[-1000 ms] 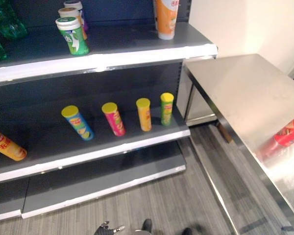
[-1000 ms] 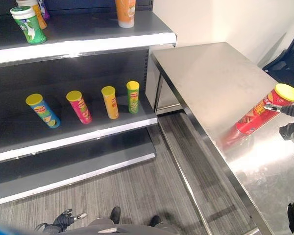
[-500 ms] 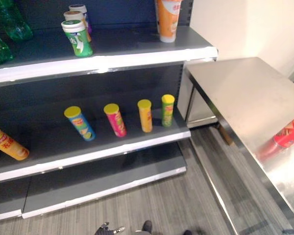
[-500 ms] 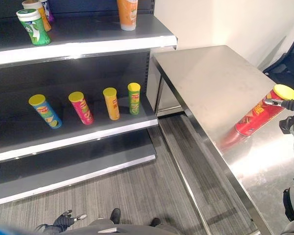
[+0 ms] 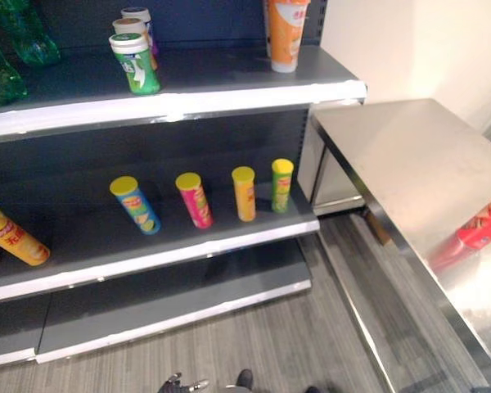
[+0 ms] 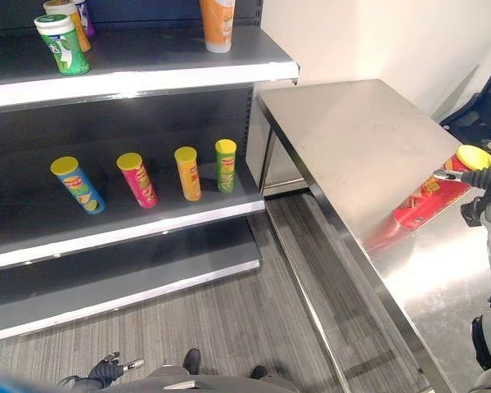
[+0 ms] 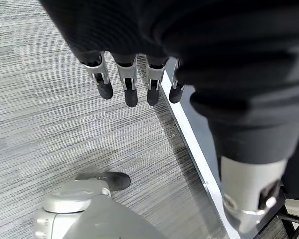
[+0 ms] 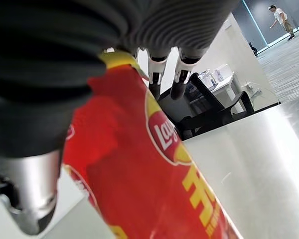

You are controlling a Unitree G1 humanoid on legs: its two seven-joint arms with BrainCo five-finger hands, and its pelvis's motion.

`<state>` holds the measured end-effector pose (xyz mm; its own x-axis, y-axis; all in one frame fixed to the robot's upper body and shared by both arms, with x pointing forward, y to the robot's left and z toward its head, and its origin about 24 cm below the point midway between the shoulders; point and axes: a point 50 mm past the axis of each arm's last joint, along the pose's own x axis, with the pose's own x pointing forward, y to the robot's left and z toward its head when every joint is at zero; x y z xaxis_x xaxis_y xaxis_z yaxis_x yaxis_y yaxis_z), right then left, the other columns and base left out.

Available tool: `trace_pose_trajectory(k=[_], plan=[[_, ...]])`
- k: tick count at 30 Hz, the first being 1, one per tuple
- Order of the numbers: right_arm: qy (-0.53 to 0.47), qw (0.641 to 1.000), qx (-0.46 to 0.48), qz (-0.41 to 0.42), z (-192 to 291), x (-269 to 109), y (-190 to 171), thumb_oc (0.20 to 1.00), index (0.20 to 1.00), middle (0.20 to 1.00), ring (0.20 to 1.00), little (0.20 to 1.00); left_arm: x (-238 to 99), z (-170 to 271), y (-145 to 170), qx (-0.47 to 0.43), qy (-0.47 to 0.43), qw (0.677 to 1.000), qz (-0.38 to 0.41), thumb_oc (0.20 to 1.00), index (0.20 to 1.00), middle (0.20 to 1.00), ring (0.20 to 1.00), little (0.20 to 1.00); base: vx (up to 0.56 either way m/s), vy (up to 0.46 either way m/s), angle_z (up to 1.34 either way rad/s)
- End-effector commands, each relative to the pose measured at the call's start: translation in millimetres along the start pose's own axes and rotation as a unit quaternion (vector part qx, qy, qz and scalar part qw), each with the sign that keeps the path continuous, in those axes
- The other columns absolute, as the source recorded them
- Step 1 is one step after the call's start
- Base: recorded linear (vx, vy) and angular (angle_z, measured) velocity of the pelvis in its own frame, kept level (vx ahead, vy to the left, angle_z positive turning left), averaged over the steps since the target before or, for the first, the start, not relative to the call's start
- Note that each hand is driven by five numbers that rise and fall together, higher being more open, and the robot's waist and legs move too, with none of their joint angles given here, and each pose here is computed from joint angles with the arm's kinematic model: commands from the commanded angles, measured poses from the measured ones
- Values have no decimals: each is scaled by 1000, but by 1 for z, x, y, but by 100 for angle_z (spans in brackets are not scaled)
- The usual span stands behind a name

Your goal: Put the goods on the table back onto the shelves and tidy them up.

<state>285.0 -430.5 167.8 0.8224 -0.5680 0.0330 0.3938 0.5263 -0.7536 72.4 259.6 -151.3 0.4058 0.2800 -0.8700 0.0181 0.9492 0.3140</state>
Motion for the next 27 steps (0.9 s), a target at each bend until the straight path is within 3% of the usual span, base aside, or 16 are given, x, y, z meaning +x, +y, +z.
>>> trace_pose_trajectory(k=[1, 13, 27], plan=[[-23, 999, 25, -9, 18, 6, -6, 200, 200, 200, 200, 200, 2, 5, 12, -3, -6, 1000, 13, 1000, 1000, 1000, 1000, 1000, 0, 0, 0], [-62, 996, 50, -26, 21, -3, -12, 200, 200, 200, 200, 200, 2, 0, 15, -21, 5, 1000, 23, 1000, 1000, 1000, 1000, 1000, 0, 0, 0], [-280, 951, 98, -85, 65, -65, -28, 200, 200, 200, 200, 200, 2, 5, 21, -63, -8, 997, 50, 1000, 1000, 1000, 1000, 1000, -27, -54, -1]])
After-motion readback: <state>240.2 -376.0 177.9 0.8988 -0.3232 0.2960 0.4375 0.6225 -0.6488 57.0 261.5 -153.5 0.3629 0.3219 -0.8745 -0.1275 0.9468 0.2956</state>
